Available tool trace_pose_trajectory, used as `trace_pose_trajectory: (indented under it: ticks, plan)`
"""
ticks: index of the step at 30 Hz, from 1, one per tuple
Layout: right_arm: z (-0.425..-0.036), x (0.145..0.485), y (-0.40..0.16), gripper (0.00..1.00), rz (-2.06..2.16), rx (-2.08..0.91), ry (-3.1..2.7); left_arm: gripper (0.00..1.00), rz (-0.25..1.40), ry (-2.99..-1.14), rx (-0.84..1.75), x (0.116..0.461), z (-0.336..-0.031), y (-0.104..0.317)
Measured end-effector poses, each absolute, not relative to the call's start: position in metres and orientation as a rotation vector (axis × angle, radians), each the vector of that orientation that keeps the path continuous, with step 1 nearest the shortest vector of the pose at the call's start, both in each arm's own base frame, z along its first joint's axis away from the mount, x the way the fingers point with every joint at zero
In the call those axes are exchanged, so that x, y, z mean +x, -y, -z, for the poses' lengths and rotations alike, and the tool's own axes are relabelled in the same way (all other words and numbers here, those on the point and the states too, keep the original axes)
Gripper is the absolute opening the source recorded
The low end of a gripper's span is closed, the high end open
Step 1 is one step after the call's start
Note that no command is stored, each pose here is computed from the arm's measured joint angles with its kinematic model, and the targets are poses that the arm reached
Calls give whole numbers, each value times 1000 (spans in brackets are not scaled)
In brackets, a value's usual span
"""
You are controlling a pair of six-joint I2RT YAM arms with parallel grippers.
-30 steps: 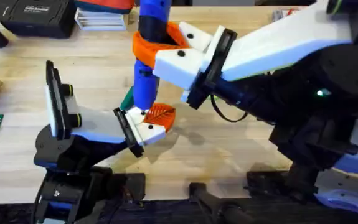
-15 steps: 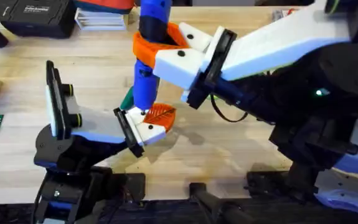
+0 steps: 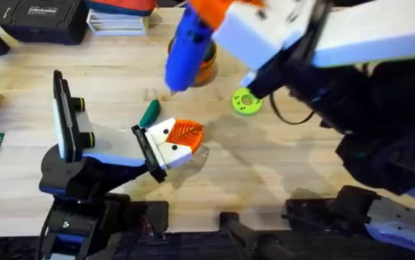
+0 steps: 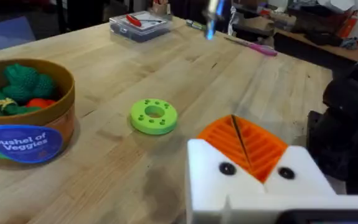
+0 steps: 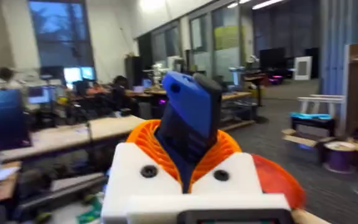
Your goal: Pick up the gripper from the table and insert it into the empty holder that is missing its gripper. Then pick up a screw, insert it into the mounting hole, and use the screwdriver to tighten it. Finally, clean up the table by picking up the vegetable and placing it into the bucket.
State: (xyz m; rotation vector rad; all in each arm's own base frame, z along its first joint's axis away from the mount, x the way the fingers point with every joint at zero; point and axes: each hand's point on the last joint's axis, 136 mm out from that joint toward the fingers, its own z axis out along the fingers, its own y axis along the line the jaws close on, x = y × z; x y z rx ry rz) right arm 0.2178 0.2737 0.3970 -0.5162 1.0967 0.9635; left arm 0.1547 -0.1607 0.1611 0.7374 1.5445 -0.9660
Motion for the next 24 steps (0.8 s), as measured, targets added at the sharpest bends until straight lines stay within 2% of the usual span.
trace_pose_trajectory:
  ticks: [3,7,10,15,20,24]
  plan:
    - [-386,233,-264,25,-859,-534,-1138,5,966,-1544,737,155,-161,161]
    - [-337,272,-246,26,-532,-674,-1266,5,966,-1544,737,155,-161,161]
    - [-297,310,-212,25,-202,-775,-1360,5,966,-1544,737,155,-161,161]
    - [-239,369,-125,26,386,-918,-1511,5,966,-1544,737,155,-161,161]
    - [-192,396,-50,26,787,-1067,-1640,5,966,-1545,737,155,-161,161]
    - [-160,403,-19,25,912,-1163,-1722,5,966,-1545,737,155,-161,161]
